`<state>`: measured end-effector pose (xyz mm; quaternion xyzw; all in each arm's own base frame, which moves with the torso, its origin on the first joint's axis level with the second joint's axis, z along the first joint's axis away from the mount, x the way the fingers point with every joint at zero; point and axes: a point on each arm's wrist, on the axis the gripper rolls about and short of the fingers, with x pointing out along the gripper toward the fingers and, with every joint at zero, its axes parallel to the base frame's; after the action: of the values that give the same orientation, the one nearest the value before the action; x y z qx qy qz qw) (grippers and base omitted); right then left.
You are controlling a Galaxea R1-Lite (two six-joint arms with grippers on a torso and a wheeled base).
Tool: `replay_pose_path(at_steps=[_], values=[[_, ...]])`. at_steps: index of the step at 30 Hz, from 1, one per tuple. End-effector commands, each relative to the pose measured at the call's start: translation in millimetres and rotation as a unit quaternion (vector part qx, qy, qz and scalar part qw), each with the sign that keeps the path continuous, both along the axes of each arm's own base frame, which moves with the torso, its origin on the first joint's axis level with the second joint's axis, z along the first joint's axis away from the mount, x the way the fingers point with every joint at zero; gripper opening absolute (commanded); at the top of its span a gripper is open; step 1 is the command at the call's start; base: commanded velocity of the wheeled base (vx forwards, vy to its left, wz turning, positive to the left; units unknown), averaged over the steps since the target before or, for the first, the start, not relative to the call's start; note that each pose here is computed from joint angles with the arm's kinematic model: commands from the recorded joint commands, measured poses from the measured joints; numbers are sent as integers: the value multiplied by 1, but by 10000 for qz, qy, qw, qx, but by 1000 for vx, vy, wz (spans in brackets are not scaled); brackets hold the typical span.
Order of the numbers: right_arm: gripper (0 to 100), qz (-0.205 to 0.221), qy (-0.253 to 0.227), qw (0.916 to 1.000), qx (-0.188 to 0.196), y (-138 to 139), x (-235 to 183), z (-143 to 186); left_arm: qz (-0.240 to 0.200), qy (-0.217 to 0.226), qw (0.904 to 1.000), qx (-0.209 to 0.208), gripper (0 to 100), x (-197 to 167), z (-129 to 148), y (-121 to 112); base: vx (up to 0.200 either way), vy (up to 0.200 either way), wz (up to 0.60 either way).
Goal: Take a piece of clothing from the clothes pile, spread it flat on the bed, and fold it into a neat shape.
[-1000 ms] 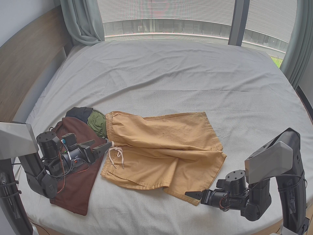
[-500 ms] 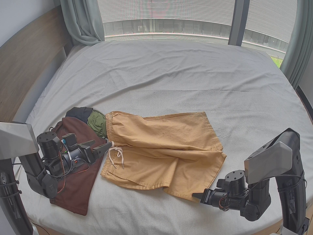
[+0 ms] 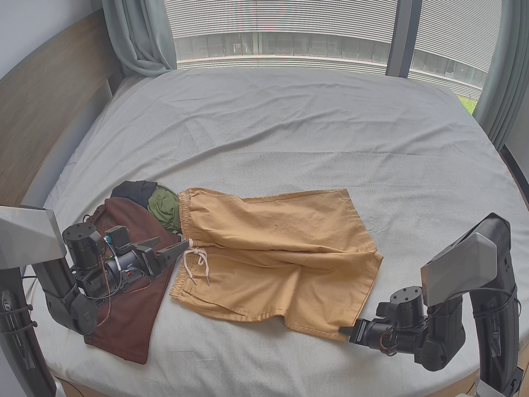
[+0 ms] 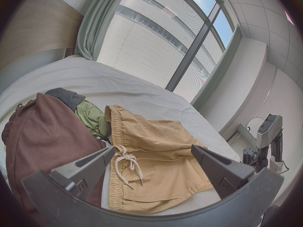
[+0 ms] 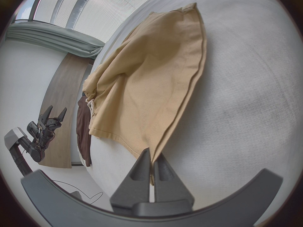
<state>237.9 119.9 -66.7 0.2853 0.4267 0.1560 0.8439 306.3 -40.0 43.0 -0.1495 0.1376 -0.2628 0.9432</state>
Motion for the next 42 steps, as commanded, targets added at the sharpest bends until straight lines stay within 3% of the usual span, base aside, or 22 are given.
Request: replay_pose_path(at_steps=[1, 10, 20, 21, 42], values=[[0, -128, 127, 9998, -116, -13, -5, 0, 7, 89, 10000, 8, 100, 1, -5, 0, 0, 0, 0], [0, -169, 187, 9993, -267, -32, -8, 2, 91, 326, 9994, 28, 100, 5, -22, 5, 0, 0, 0], [0, -139, 159, 9995, -241, -32, -9, 5, 166, 528, 9985, 48, 100, 8, -37, 10, 0, 0, 0], [100, -151, 120, 9995, -237, -32, -8, 5, 166, 543, 9984, 49, 100, 7, -37, 10, 0, 0, 0], [100, 49, -43, 9992, -400, -29, -8, 6, 203, 1512, 9883, -5, 100, -2, -87, 10, 0, 0, 0]])
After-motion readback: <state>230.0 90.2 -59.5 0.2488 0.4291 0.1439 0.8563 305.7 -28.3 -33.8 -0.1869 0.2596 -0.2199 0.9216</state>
